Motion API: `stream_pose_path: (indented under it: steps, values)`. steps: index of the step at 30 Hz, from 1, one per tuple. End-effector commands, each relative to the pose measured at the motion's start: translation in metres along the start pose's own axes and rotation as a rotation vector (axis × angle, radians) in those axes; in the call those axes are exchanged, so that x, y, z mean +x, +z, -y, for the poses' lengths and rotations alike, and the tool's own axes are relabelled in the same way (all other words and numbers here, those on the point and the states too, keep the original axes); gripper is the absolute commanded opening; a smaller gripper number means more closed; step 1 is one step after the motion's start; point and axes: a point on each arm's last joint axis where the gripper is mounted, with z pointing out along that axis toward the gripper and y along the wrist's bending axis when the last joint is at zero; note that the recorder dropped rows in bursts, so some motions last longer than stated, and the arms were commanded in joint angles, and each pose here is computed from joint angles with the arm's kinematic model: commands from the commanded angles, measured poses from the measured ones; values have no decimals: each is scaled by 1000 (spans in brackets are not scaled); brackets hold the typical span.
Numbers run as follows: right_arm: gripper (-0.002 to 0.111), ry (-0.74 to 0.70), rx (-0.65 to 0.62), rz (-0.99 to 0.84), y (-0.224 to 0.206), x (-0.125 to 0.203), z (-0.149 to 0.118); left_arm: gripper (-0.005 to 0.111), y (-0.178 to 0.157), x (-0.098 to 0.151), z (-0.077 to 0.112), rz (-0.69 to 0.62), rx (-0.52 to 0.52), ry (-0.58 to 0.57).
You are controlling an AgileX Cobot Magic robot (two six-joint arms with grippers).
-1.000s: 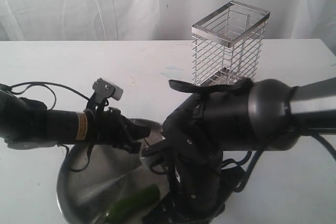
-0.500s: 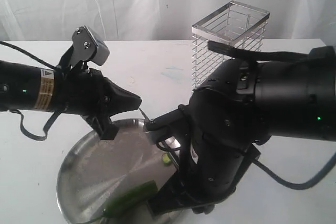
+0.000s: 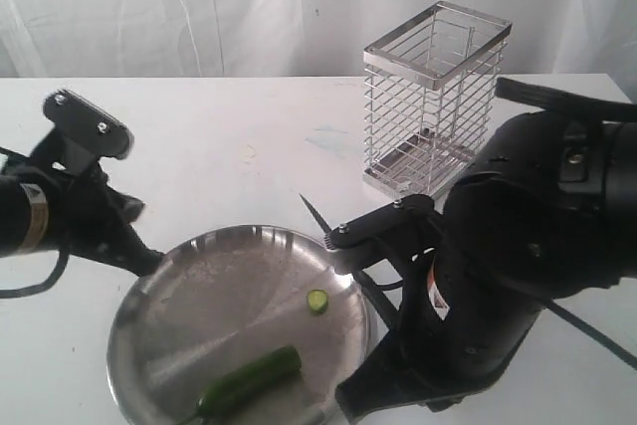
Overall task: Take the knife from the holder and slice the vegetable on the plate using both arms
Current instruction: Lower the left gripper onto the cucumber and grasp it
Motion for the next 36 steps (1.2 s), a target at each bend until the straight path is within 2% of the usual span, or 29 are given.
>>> stream_pose_path:
  steps: [1, 3, 5, 8, 10, 12, 13, 17, 20, 24, 25, 28, 30, 36]
  values:
    - [0, -7, 6, 15, -3, 6, 5, 0, -14, 8, -32, -79, -390, 152]
    - [0, -7, 4, 18, -2, 6, 5, 0, -10, 23, -33, -230, -427, 183]
    - [0, -7, -3, 35, -2, 4, 4, 0, -5, 34, -20, -368, -325, 160]
    - [0, -7, -16, 67, -2, 2, 3, 0, -3, 38, 17, -579, -33, 214]
    - [0, -6, -21, 74, -2, 1, 2, 0, -8, 25, 37, -629, 165, 295]
    - [0, -2, -26, 72, -2, 1, 2, 0, -14, 7, 53, -596, 323, 306]
    - [0, 0, -27, 72, -2, 1, 2, 0, -15, 0, 57, -571, 362, 303]
    - [0, -4, -29, 76, -2, 1, 2, 4, -15, -7, 63, -511, 402, 265]
    - [0, -6, -34, 93, -3, -1, 1, 25, -8, -2, 74, -454, 487, 269]
    - [0, -9, -31, 98, -3, -1, 1, 65, -7, 0, 92, -347, 664, 380]
    - [0, -9, -31, 98, -3, -1, 1, 71, -9, 0, 96, -333, 718, 410]
    - [0, -9, -27, 104, -3, -2, 2, 72, -15, -2, 106, -275, 849, 424]
    - [0, -6, -28, 116, -3, -3, 2, 70, -15, -4, 109, -242, 885, 417]
    - [0, -2, -37, 132, -3, -4, 1, 67, 3, 3, 110, -268, 836, 446]
